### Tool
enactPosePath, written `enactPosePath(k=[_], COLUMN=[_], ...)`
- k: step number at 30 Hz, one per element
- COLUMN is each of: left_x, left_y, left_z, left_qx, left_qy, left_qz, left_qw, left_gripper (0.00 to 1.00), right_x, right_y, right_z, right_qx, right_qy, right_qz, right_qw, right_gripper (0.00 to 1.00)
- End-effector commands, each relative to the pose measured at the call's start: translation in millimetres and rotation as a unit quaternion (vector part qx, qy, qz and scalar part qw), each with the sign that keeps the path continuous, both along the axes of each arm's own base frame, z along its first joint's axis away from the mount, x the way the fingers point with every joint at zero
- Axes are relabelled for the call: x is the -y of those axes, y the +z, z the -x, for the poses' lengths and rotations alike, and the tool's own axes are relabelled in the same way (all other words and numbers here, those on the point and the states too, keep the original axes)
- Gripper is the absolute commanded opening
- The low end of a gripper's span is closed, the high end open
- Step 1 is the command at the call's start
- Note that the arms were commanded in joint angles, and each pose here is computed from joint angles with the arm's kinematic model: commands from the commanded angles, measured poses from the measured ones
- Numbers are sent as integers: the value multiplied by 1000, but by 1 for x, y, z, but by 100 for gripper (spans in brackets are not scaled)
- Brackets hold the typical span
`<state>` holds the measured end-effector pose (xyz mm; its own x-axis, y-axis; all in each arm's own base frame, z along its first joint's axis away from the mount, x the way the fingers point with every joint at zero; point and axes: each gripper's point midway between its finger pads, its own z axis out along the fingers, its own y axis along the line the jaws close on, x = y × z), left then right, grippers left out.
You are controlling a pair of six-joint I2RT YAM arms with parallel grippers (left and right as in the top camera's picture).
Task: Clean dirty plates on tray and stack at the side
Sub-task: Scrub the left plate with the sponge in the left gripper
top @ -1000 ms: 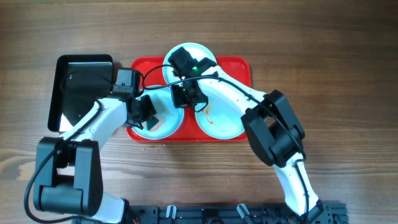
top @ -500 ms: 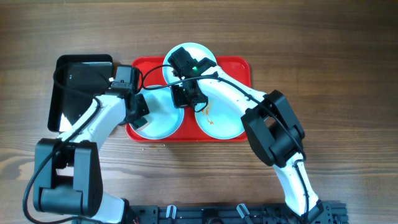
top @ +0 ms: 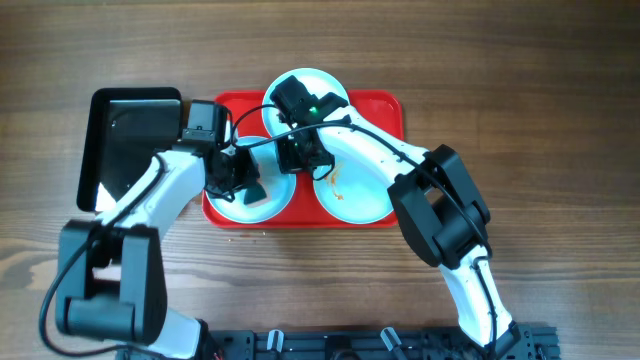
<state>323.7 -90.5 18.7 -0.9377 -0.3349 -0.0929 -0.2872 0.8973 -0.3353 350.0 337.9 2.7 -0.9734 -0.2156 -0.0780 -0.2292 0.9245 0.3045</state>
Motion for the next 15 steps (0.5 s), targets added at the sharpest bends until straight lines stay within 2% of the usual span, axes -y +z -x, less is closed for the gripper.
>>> enactPosePath(k=[1,6,9,12,15], left_x=[28,38,7,-31,-53], left_y=[-10,-19,-30,-35,-28], left_z=[-2,-13,-10,-2,1], left_qx=[-13,5,-1,-15,-17], left_qy=[-16,-16,1,21,38], left_qz=[46,41,-50,-148,-192], left_qw=[999,999,999,989,980], left_gripper=[4,4,4,4,4], right_x=[15,15,16,16,16], right_y=[-15,-15,-15,-15,-15], right_z=[0,0,0,1,1], right_qx=[2,1,0,0,0], right_qy=[-18,-18,-18,-18,-18], right_qz=[38,38,39,40,40], right_qw=[999,999,999,999,999], right_gripper=[4,5,4,4,4])
